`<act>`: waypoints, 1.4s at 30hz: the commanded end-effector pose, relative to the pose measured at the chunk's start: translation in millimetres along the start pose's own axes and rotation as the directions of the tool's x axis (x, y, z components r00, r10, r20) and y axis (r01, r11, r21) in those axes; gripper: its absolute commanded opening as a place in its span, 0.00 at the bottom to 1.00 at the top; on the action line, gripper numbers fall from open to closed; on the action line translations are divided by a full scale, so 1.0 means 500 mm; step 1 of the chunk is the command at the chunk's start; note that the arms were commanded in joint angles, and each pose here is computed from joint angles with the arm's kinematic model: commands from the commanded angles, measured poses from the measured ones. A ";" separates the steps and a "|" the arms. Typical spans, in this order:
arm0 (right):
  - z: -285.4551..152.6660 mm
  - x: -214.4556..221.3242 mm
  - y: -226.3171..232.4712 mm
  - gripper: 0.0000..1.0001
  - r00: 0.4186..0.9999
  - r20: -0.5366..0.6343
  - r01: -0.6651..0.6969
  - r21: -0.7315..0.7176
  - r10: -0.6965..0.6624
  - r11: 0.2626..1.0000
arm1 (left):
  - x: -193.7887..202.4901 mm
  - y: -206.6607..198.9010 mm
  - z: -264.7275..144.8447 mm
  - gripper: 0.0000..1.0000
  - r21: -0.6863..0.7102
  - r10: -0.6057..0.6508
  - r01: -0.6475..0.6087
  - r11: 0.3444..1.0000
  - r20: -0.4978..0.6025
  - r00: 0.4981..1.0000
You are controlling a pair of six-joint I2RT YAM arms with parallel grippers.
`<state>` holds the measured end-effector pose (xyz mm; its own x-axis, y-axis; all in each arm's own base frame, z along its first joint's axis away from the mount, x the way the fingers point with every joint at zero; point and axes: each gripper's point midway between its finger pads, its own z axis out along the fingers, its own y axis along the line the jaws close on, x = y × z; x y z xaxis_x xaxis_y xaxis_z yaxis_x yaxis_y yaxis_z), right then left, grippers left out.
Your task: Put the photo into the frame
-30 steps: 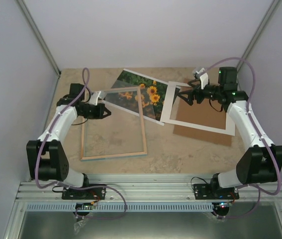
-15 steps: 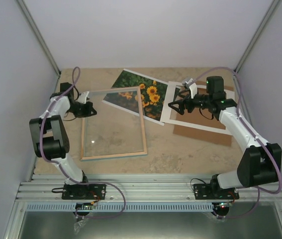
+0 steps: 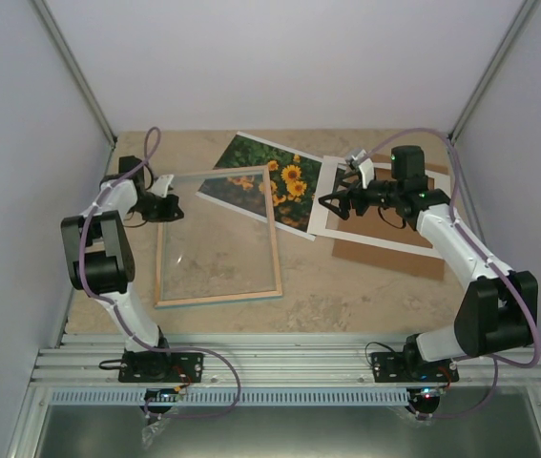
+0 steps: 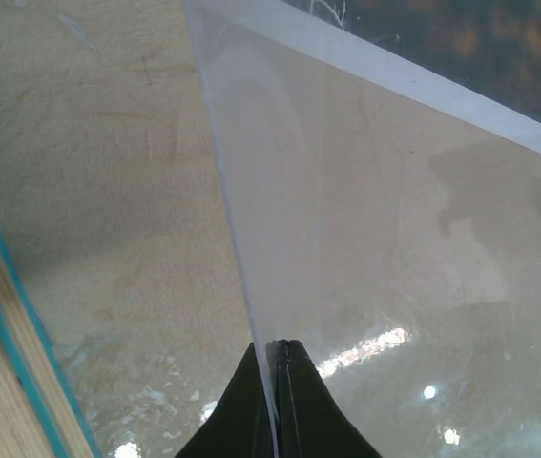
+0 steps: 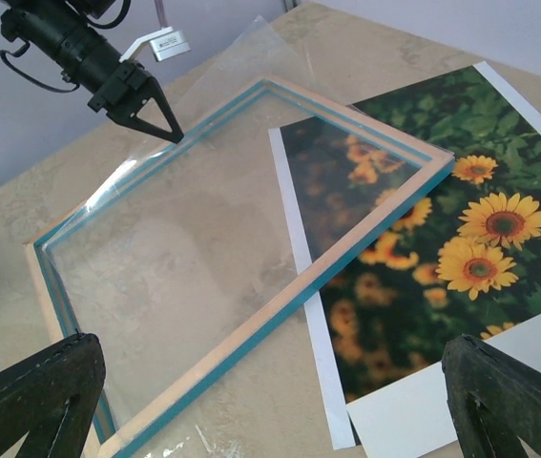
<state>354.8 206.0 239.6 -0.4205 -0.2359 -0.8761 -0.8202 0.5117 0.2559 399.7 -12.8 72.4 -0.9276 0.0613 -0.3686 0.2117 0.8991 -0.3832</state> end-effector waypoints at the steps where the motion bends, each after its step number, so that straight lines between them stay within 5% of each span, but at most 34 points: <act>1: 0.006 0.007 0.004 0.98 1.000 -0.001 -0.001 -0.002 0.001 1.000 | 0.001 0.031 0.005 0.00 -0.060 0.040 -0.042 0.997 -0.034 0.999; 35: 0.006 0.012 0.001 0.98 1.000 -0.005 0.005 0.007 -0.005 1.000 | 0.028 0.063 0.003 0.00 -0.140 0.017 -0.036 0.990 -0.137 0.990; 42: 0.006 0.017 0.002 0.98 1.000 -0.007 0.002 0.006 -0.002 1.000 | 0.007 0.067 -0.010 0.00 -0.165 0.011 -0.025 0.986 -0.083 0.996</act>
<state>353.6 205.3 232.6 -0.4343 -0.2405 -0.8681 -0.8131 0.5193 0.2629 400.4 7.4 62.4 -0.9459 0.1143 -0.3038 0.2038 0.9377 -0.2815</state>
